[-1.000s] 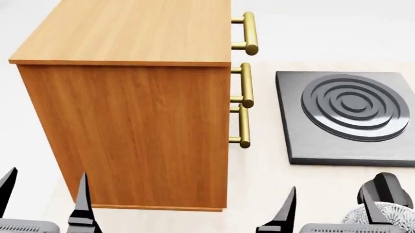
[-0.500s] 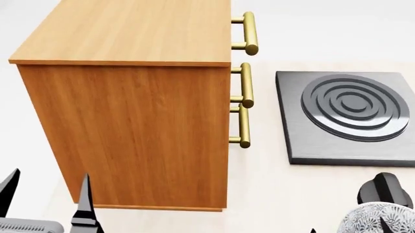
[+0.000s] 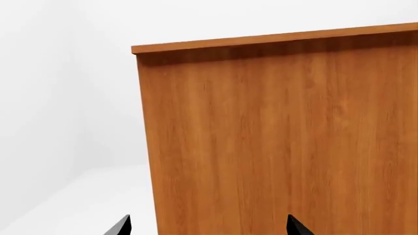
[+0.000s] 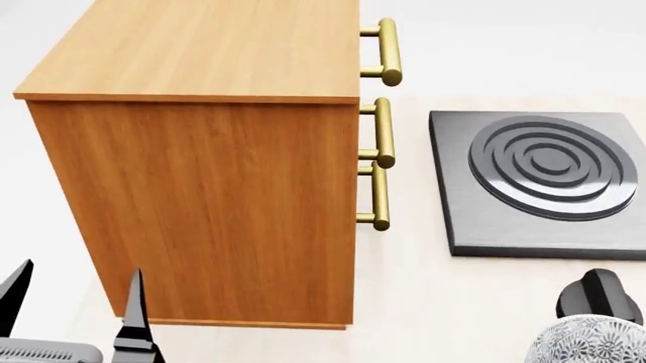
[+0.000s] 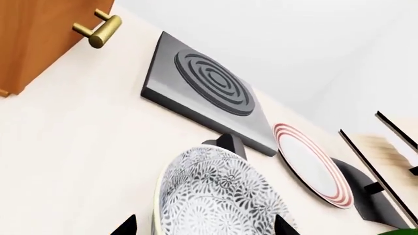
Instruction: Put the bowl on the top of the cabinet.
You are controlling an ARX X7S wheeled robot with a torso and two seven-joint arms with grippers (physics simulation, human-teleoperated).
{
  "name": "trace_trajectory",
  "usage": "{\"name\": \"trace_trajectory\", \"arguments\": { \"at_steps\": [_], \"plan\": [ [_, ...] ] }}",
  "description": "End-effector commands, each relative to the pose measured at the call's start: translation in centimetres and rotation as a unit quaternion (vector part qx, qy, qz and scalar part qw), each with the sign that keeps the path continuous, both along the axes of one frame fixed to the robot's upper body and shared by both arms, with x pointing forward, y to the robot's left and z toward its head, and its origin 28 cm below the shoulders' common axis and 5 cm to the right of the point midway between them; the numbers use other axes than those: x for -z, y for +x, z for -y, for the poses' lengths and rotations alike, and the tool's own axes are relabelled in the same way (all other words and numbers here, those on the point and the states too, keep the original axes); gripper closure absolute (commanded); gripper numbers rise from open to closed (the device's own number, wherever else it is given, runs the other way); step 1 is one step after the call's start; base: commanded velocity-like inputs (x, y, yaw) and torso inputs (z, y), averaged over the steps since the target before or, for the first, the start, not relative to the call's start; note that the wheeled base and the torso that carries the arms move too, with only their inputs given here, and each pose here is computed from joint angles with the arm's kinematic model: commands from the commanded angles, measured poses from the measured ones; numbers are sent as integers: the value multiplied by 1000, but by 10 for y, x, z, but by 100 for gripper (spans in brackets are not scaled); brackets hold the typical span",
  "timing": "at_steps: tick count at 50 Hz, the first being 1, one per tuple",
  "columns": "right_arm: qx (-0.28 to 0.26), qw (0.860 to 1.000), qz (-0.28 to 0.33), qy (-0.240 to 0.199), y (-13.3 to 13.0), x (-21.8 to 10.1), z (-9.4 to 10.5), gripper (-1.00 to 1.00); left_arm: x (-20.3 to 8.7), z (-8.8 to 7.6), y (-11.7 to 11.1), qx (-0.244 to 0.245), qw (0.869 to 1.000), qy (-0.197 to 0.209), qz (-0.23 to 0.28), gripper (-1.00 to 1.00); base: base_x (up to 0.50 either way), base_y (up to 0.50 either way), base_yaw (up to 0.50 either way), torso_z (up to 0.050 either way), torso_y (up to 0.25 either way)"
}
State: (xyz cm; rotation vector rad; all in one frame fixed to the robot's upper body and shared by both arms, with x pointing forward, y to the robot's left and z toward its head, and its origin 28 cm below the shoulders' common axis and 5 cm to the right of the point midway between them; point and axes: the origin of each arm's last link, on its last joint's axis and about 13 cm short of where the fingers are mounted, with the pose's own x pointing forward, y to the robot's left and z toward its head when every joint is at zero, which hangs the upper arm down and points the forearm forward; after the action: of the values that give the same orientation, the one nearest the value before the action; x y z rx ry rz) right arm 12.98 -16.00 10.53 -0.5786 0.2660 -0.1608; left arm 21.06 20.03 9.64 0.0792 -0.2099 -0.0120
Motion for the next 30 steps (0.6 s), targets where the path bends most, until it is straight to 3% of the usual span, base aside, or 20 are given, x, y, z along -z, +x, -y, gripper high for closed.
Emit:
{"name": "trace_trajectory", "arguments": {
  "at_steps": [1, 30],
  "plan": [
    [3, 1000, -18, 4, -4, 5, 1, -100, -1, 1, 0, 1, 1000, 1, 1, -100, 0, 0, 0, 0, 0],
    [4, 999, -35, 10, 2, 21, 3, -100, 0, 1, -2, 2, 1000, 2, 3, -100, 0, 0, 0, 0, 0]
  ]
}}
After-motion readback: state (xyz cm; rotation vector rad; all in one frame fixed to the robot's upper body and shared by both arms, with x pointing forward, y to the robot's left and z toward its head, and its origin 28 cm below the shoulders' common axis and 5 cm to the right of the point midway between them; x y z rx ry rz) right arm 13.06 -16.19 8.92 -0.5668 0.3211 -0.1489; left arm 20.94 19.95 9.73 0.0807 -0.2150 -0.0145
